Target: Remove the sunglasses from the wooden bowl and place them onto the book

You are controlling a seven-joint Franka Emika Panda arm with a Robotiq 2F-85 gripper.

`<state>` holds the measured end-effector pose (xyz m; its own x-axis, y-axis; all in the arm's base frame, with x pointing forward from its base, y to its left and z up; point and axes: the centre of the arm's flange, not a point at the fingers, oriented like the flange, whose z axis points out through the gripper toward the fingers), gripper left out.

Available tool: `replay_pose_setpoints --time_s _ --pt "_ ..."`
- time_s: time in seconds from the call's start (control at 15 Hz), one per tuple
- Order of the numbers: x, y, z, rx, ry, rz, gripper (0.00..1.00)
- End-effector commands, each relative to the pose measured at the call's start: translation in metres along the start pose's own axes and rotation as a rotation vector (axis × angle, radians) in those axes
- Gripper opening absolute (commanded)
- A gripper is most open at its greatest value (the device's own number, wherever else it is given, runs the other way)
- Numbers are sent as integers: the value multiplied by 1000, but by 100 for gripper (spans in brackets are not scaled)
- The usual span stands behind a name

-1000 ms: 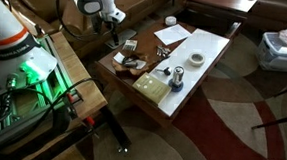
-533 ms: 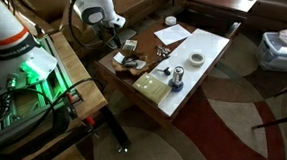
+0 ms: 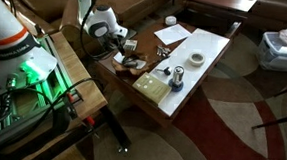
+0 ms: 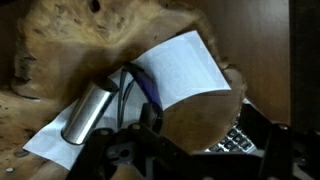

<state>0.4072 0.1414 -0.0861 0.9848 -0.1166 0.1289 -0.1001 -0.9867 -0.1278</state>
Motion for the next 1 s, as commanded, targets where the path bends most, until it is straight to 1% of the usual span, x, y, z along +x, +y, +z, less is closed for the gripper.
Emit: replay_pose_setpoints --time_s 0.0,0.07,0.2,0.27,0.33,0.4,0.47,0.53,0.73,0.93 --pt "5 -7 31 -49 72 -10 74" --pt "7 -5 36 -67 82 -12 77" --pt "12 0 42 -98 97 -5 73" --pt "13 2 44 -112 99 -4 74" --pt "14 3 44 -117 87 -9 77" --pt "12 4 46 -120 70 -19 78" --pt "11 4 47 -120 56 -27 54" --pt "9 4 47 -119 52 -28 51" --pt "7 4 48 -116 35 -27 27" --pt "13 5 39 -107 45 -11 3"
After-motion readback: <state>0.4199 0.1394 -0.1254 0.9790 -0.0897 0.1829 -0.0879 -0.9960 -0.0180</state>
